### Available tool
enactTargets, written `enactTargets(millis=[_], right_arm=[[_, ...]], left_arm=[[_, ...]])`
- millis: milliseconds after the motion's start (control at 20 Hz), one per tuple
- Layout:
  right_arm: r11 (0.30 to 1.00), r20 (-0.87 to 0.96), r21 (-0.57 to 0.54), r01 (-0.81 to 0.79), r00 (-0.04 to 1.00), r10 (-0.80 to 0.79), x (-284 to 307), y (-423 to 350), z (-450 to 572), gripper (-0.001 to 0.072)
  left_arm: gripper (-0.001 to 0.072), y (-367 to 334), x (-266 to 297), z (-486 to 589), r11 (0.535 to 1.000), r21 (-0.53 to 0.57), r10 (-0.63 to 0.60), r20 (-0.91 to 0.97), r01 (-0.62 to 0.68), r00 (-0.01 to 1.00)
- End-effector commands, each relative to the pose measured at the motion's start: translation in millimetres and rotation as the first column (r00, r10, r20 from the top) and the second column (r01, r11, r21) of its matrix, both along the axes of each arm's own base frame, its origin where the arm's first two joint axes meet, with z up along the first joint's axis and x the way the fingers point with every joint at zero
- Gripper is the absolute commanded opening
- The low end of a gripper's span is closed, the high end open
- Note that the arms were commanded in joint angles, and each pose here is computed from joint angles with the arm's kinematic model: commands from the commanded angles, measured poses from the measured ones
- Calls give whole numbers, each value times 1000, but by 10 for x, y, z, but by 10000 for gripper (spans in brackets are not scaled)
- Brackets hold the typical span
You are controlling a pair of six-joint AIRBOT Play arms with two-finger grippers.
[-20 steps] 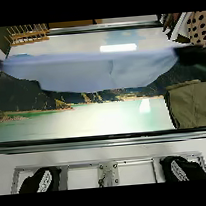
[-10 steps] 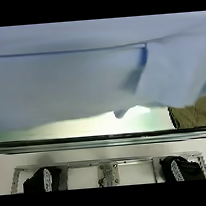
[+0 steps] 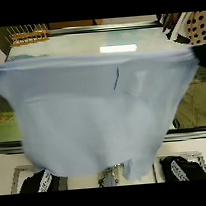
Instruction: Fold the clothes and pants, and hang the long-sleeved shirts on hangers.
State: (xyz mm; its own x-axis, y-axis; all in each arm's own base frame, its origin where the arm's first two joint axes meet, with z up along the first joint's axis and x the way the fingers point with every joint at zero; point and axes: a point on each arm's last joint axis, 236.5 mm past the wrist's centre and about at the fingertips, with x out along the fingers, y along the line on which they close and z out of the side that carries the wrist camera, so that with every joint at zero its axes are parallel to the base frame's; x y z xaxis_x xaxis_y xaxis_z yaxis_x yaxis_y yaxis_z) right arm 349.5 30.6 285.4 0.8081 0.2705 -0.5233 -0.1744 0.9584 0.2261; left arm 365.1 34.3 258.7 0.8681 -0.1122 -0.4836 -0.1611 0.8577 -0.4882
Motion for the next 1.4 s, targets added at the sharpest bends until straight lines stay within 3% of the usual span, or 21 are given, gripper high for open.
enactTargets(millis=[0,250,550,800,1100,1350], right_arm=[[996,-408,69,-57,910,81,423,49,-1293,10],[997,-587,42,-70,805,81,1141,61,-2670,10],[998,-494,48,46,869,-16,1744,-37,-2739,11],[1000,-524,-20,23,851,-30,1329,-56,-2765,10],[999,-632,-18,48,773,-49,409,48,-3346,10],[997,-692,-21,69,719,-64,57,50,-3776,14]], left_arm=[[10,-283,548,-1402,993,-57,-115,-304,102,946],[10,-413,1279,-2418,989,-97,-144,-427,113,893],[10,-355,1736,-2508,987,-97,-159,-430,130,889],[10,-261,1319,-2583,991,-74,-130,-447,108,885],[10,-324,429,-3252,994,-77,-106,-552,76,827],[10,-342,137,-3594,995,-89,-87,-601,42,795]])
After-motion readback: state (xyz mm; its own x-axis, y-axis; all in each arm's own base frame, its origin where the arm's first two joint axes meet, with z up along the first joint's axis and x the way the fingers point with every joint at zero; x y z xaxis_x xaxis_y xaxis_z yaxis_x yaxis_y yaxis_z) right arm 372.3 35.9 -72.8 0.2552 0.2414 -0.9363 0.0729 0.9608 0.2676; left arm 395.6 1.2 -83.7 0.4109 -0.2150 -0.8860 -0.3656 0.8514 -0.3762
